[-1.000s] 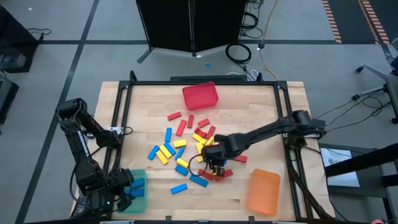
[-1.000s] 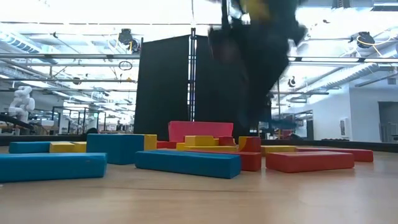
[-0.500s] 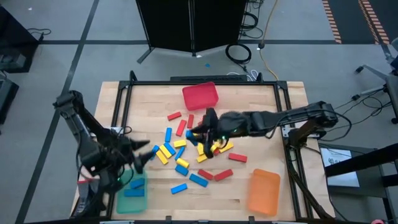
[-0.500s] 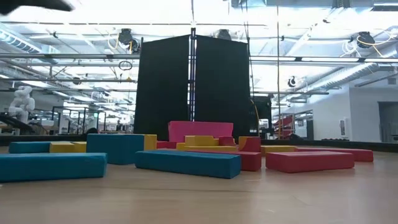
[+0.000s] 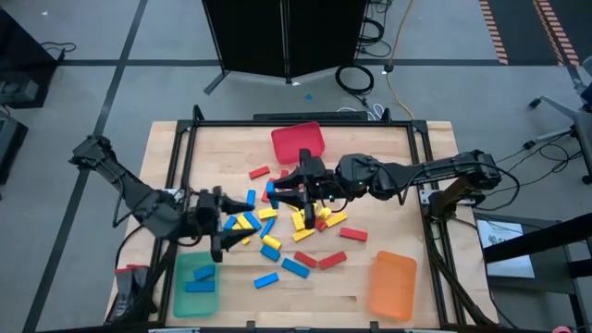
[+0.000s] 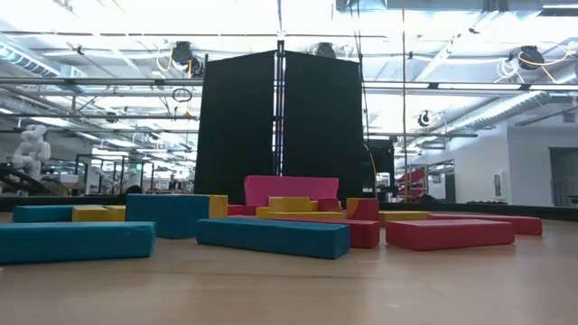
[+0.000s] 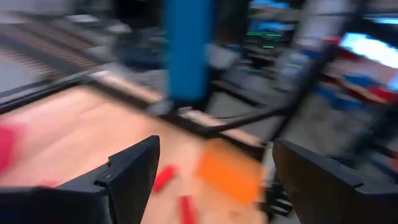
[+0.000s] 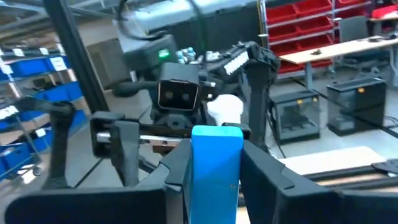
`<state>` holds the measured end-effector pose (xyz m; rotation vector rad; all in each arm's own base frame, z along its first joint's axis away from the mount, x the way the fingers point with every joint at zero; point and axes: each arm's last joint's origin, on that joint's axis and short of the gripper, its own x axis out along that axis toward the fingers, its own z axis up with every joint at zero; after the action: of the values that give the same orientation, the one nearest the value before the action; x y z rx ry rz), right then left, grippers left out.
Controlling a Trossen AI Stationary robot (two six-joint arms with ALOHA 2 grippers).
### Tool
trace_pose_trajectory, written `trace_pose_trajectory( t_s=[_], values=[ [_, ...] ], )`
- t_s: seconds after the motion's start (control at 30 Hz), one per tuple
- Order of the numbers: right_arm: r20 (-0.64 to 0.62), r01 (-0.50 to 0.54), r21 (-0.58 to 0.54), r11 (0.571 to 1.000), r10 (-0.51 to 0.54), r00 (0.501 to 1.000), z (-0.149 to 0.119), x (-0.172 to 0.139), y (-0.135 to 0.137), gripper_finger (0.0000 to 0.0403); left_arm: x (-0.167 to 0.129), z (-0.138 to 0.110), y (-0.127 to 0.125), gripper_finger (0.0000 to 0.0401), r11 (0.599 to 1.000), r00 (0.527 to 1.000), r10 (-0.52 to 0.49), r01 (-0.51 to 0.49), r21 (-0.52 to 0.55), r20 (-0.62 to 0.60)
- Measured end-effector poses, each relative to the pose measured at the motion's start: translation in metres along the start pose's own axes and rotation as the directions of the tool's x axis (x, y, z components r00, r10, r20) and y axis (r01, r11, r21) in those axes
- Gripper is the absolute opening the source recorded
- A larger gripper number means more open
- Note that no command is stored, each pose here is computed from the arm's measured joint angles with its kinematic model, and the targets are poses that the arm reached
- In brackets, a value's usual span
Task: Sort blocks
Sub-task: Put the blue block into the green bin
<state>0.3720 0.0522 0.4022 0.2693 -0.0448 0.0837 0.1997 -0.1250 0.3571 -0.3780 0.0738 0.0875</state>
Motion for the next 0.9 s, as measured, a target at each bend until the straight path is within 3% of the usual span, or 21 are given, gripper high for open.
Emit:
trace_pose_trajectory(
  t_s=[0.07,0.27,0.5,0.6,0.77,0.9],
  values=[
    [0.014,-0.025,-0.002,1.0,0.025,1.0,0.003,-0.001,0.001,0.0084,0.006,0.006,0.003,0.0317,0.997,0.997,-0.075,0.075,0.024,0.003],
    [0.041,-0.043,-0.001,0.999,0.043,0.998,0.005,-0.002,0.005,0.0084,0.024,0.017,0.026,0.0317,0.988,0.992,-0.127,0.129,0.08,-0.021],
    [0.047,-0.076,0.003,0.997,0.076,0.996,0.006,-0.003,0.01,0.0084,0.038,0.027,0.051,0.0317,0.993,0.996,-0.088,0.089,0.077,-0.013],
    [0.049,-0.08,-0.006,0.997,0.08,0.996,0.006,-0.003,0.011,0.0084,0.04,0.031,0.055,0.0317,0.992,0.994,-0.108,0.108,0.07,0.002],
    [0.052,-0.08,-0.028,0.996,0.081,0.995,0.008,-0.004,0.01,0.0084,0.044,0.038,0.053,0.0317,0.968,0.968,-0.248,0.246,0.052,0.043],
    [0.043,-0.055,-0.049,0.997,0.057,0.997,0.006,-0.002,0.004,0.0084,0.047,0.035,0.054,0.0317,0.968,0.968,-0.249,0.248,0.049,0.025]
  ],
)
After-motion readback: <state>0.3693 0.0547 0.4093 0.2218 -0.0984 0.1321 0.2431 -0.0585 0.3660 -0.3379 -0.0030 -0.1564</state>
